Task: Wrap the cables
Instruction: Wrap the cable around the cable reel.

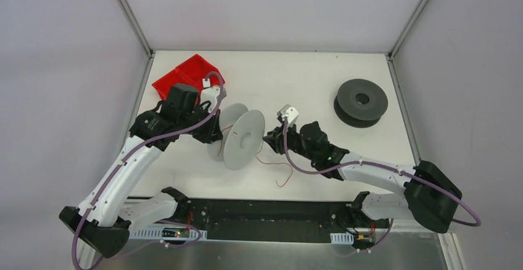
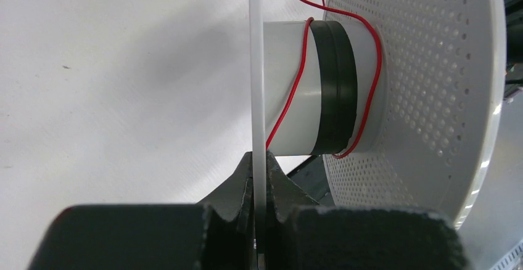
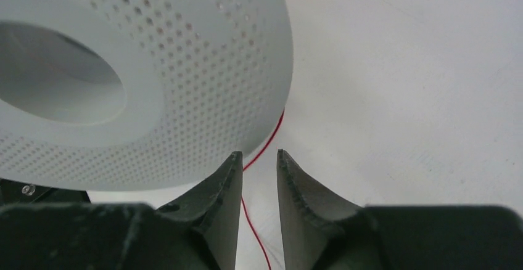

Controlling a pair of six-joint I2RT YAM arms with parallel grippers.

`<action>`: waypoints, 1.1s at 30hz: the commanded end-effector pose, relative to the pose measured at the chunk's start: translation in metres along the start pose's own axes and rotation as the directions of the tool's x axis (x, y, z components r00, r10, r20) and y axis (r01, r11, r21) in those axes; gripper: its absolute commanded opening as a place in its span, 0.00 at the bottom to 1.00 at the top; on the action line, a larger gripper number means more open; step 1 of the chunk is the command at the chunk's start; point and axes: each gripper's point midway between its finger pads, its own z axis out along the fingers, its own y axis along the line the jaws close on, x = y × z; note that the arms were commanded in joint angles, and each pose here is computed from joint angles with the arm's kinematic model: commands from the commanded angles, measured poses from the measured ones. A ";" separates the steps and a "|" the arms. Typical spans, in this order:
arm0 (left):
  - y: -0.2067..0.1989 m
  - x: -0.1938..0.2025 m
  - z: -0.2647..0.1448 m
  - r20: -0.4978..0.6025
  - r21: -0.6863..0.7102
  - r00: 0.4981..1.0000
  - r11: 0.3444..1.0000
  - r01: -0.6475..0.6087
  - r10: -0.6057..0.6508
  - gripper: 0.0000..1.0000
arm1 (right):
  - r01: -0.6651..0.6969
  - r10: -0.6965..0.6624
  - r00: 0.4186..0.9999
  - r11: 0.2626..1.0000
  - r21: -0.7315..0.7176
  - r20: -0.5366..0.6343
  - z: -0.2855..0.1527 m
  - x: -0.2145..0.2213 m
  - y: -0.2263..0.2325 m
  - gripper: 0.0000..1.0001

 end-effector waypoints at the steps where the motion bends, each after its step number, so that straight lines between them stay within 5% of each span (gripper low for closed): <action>1: -0.009 -0.038 -0.022 0.158 0.006 0.987 1.000 -0.001 0.001 0.00 | -0.033 0.035 0.996 0.999 -0.026 0.088 -0.010 -0.008 0.000 0.33; 7: -0.006 -0.037 -0.020 0.159 -0.012 0.987 1.000 0.021 -0.018 0.00 | 0.007 -0.001 0.998 0.996 -0.089 0.069 -0.016 0.020 0.004 0.53; 13: -0.004 -0.044 -0.023 0.189 -0.027 0.981 0.999 0.045 -0.039 0.00 | 0.042 -0.030 0.997 0.982 -0.186 0.070 -0.003 0.039 0.017 0.63; 23: -0.007 -0.054 -0.026 0.228 -0.010 0.967 0.993 0.121 -0.116 0.00 | 0.009 -0.001 0.999 0.981 -0.193 0.042 0.034 0.065 0.015 0.64; 33: 0.010 -0.071 -0.038 0.333 -0.072 0.925 0.974 0.216 -0.180 0.00 | -0.045 0.040 0.996 0.997 -0.059 -0.077 0.053 0.106 0.000 0.54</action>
